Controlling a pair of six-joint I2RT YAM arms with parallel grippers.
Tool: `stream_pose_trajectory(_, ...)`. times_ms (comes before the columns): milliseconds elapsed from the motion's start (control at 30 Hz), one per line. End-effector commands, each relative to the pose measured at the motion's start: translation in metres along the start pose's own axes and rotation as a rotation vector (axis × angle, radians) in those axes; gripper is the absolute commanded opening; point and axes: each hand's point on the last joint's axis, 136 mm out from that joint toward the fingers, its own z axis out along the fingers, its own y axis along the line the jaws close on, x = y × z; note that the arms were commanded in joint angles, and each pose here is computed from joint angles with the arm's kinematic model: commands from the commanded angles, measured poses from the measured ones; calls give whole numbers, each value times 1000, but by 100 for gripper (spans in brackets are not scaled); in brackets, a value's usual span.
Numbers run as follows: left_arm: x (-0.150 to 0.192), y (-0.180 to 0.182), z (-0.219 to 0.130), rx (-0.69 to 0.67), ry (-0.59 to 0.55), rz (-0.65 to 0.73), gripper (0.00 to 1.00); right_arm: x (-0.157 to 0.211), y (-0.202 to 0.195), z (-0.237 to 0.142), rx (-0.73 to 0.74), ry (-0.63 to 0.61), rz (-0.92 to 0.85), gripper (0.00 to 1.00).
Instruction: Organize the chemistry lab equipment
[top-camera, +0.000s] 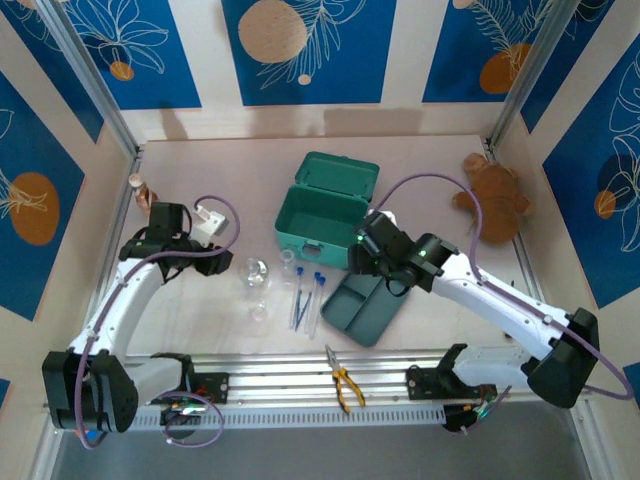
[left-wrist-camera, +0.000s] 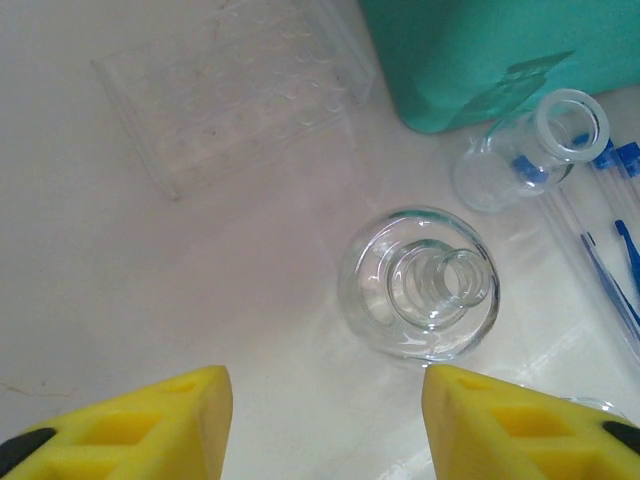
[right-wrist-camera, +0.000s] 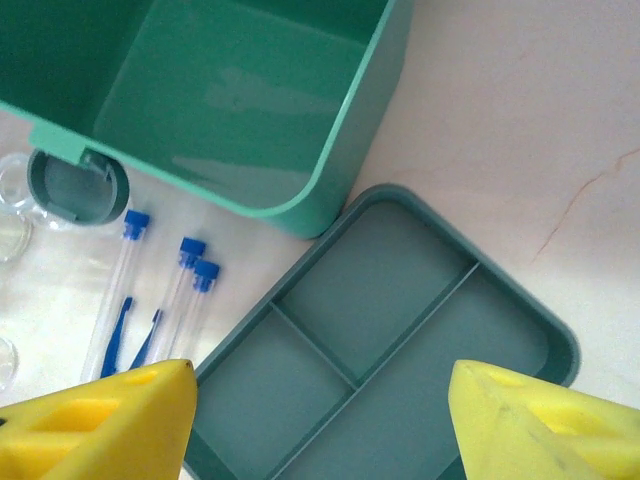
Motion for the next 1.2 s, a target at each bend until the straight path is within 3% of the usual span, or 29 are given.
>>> stream_pose_trajectory(0, -5, -12, 0, 51, 9, 35, 51, -3, 10, -5, 0, -6, 28, 68)
stream_pose_trajectory(400, -16, -26, 26, 41, 58, 147, 50, 11, 29, 5, -10, 34, 47, 67)
stream_pose_trajectory(1167, -10, -53, 60, 68, 155, 269, 46, 26, 24, 15, 32, 56, 94, 64)
